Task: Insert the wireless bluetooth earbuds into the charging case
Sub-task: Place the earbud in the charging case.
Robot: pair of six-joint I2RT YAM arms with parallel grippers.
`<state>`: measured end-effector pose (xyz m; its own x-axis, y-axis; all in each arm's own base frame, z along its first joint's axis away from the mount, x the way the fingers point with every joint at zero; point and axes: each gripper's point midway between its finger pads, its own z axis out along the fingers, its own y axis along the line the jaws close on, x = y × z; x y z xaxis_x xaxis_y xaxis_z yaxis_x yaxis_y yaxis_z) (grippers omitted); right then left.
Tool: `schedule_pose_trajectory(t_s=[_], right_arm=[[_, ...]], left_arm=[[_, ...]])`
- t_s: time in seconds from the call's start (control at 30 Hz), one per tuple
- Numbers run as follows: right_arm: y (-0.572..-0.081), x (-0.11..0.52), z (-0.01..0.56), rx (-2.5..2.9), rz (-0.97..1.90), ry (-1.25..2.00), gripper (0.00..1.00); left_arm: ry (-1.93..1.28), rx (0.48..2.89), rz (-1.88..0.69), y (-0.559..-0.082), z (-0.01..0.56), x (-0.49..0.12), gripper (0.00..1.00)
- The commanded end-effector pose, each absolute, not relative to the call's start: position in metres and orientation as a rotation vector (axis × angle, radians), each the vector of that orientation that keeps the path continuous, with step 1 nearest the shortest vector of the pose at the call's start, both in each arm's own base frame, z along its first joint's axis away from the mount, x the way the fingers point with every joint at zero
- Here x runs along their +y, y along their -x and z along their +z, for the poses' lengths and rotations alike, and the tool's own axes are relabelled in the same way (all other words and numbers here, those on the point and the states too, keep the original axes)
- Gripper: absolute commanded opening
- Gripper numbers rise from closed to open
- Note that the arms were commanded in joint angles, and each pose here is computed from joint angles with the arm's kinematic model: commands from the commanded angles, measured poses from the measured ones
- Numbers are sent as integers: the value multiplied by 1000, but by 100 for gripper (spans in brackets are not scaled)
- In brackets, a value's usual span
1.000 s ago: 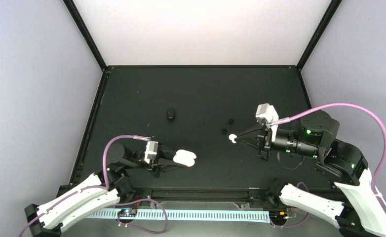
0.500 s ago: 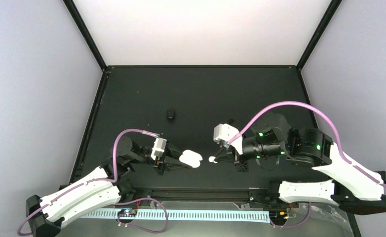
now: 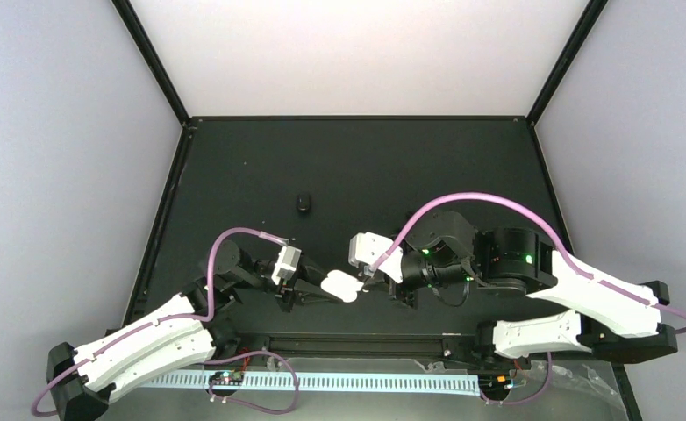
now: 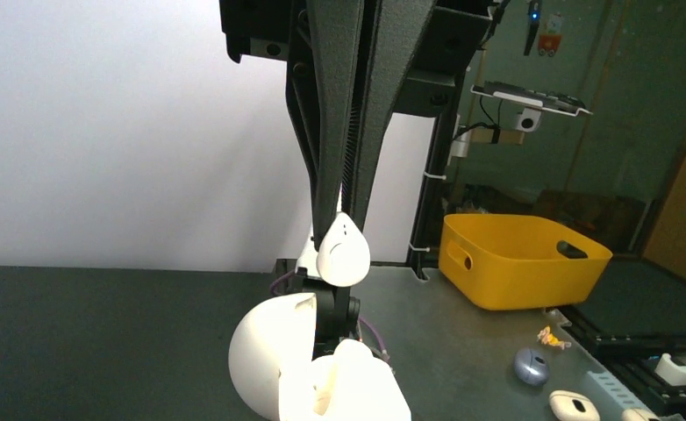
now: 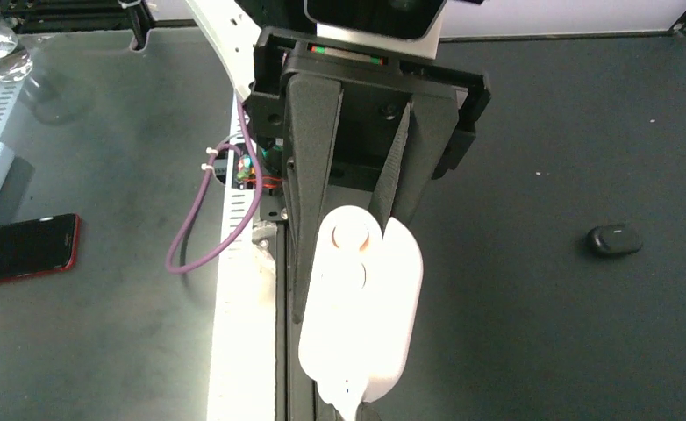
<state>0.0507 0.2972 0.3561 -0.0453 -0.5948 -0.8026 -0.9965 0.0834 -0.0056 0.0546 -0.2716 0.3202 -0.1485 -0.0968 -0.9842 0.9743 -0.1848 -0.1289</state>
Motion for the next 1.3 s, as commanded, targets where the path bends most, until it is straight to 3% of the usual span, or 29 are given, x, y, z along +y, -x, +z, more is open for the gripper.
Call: schedule_pose_trajectory(t_s=[0.0, 1.27], right_arm=[[-51, 305, 372, 1670, 823, 1527, 1], [-50, 324, 337, 1757, 765, 1545, 1]], left_arm=[[-1186, 1036, -1482, -50, 347, -269, 2], [-1114, 1016, -1479, -52, 361, -261, 2]])
